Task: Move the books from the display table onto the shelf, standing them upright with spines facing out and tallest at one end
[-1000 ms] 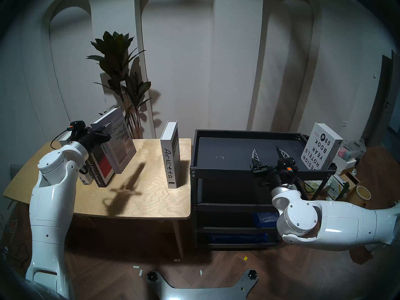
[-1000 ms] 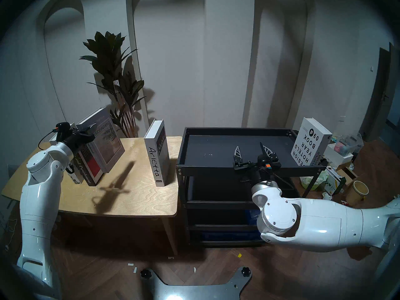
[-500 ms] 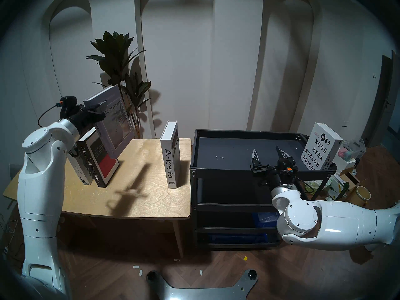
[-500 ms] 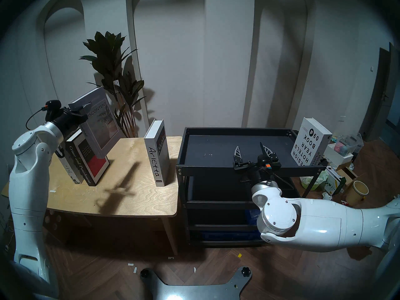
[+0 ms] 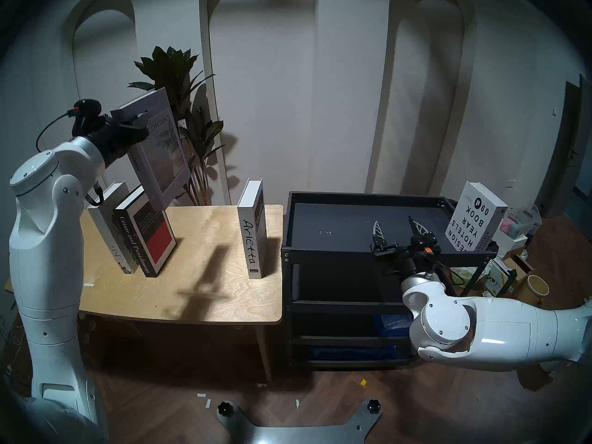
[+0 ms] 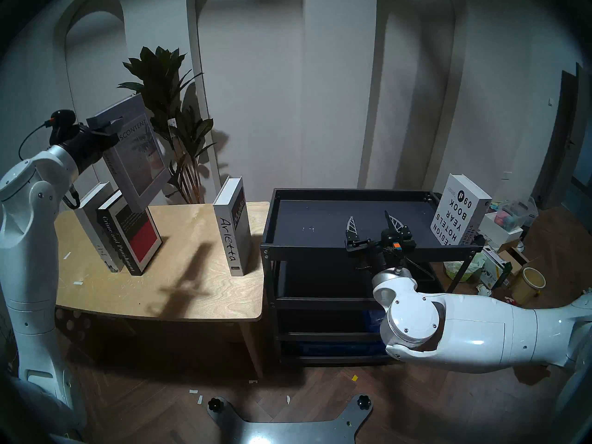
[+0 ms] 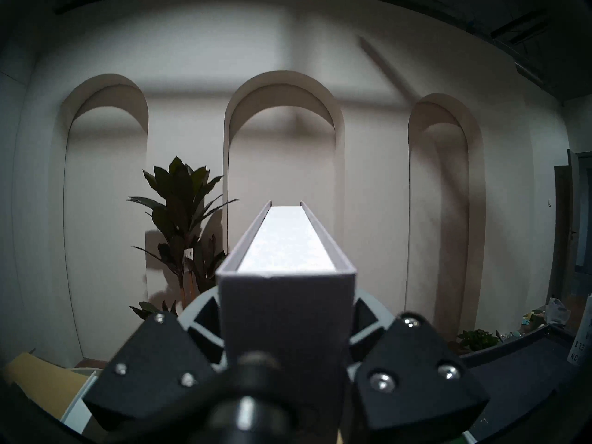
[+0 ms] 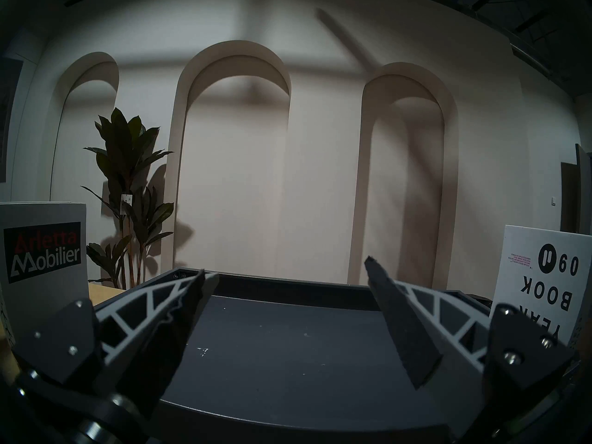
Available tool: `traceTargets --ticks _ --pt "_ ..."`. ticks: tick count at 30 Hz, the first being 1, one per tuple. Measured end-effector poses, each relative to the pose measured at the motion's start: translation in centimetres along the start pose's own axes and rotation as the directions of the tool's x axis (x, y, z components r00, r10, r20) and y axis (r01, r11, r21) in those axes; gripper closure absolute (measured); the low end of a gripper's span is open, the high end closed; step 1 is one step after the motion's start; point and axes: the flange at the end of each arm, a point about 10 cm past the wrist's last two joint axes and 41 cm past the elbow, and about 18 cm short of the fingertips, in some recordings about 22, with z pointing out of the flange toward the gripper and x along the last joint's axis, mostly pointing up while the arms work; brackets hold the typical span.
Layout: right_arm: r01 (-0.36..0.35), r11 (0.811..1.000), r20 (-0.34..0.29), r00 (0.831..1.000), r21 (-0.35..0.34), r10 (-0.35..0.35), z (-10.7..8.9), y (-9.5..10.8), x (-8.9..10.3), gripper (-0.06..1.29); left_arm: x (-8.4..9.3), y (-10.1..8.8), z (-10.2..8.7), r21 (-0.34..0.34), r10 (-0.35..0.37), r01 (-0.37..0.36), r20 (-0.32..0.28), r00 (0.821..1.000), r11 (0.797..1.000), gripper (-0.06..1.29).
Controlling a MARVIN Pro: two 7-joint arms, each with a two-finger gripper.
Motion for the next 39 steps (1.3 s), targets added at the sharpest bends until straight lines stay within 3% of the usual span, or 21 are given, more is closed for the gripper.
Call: traceTargets --ticks 5,13,21,27,39 --pt "0.000 1.000 0.000 1.000 0.000 0.000 0.0 0.0 0.0 0.00 1.7 2.7 -0.2 0.024 0.025 -0.025 -0.022 0.999 0.999 0.83" --pt "0.000 1.000 0.001 1.000 0.000 0.000 0.0 0.0 0.0 0.00 1.9 6.4 0.8 0.061 0.043 -0.043 0.001 0.999 0.997 0.83" --pt "0.000 1.000 0.001 1.000 0.000 0.000 0.0 0.0 0.0 0.00 -0.2 9.5 3.2 0.075 0.030 -0.038 0.099 0.995 0.996 0.83" --pt "0.001 1.000 0.001 1.000 0.000 -0.001 0.0 0.0 -0.1 0.00 -2.4 12.6 5.7 0.091 0.017 -0.035 0.191 0.982 0.995 0.83" --pt "0.001 1.000 0.002 1.000 0.001 -0.001 0.0 0.0 -0.1 0.00 -0.7 12.6 7.6 0.222 -0.030 -0.008 0.168 0.985 0.975 0.83"
